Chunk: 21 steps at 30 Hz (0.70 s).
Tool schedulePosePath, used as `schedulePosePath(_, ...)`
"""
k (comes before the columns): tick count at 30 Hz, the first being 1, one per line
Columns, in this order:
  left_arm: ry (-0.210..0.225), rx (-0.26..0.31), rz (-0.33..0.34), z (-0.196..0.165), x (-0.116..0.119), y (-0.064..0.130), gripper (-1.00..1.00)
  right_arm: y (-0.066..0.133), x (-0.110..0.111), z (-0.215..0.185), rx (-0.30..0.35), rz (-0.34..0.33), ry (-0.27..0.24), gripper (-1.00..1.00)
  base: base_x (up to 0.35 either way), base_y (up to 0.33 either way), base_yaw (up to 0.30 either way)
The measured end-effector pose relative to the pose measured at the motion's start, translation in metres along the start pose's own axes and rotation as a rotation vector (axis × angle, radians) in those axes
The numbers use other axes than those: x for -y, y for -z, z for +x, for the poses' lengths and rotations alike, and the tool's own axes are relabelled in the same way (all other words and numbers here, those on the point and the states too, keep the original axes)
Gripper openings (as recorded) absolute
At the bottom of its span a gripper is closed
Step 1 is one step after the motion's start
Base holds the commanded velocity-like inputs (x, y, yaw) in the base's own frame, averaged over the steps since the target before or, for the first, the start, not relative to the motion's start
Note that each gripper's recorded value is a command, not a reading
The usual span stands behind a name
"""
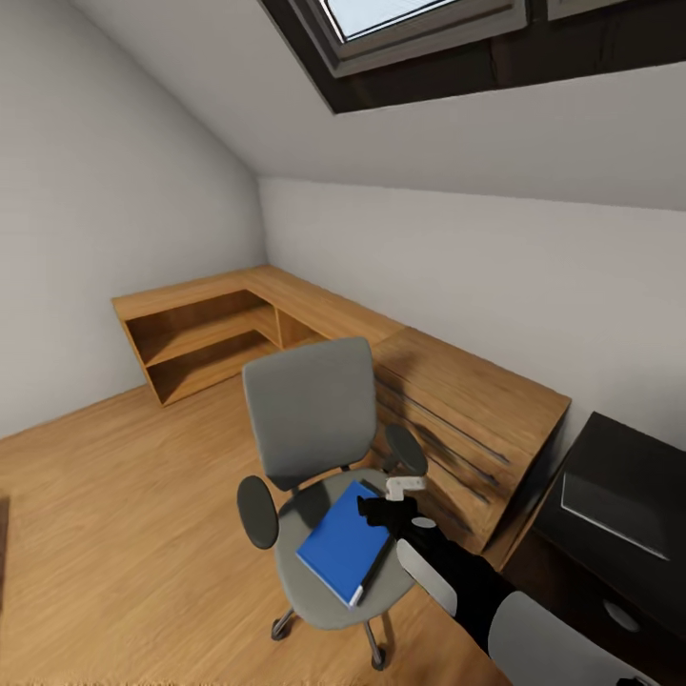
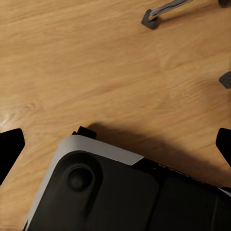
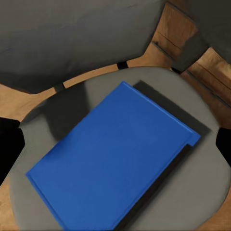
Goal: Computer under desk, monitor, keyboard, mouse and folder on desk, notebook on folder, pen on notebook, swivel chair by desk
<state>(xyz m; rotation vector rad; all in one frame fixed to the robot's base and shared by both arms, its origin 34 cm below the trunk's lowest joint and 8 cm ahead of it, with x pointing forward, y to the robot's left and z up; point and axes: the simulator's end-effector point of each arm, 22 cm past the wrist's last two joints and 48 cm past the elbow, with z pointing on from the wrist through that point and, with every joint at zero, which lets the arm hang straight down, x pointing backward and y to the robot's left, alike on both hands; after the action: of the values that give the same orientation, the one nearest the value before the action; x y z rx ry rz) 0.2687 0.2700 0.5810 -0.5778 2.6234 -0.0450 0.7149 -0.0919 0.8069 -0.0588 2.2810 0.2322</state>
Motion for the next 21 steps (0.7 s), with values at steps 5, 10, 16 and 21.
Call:
schedulePosePath(5,-0.001,-0.005,-0.004,0.002,-0.002,0.0,1.0,-0.002,0.0,0.004,-0.001,-0.002,0.001,1.0,0.0,0.0,0.172)
schedulePosePath(10,-0.002,-0.007,-0.008,0.002,-0.005,0.0,1.0,-0.003,0.0,0.006,-0.002,-0.004,0.0,1.0,0.0,0.0,0.072)
schedulePosePath(16,-0.011,-0.001,-0.025,-0.004,-0.018,0.0,1.0,-0.003,-0.001,0.006,-0.002,-0.005,0.0,1.0,0.0,0.0,0.022)
schedulePosePath(21,0.029,0.013,-0.059,-0.011,-0.034,0.0,1.0,-0.003,-0.001,0.007,-0.003,-0.005,0.0,1.0,0.001,0.0,0.005)
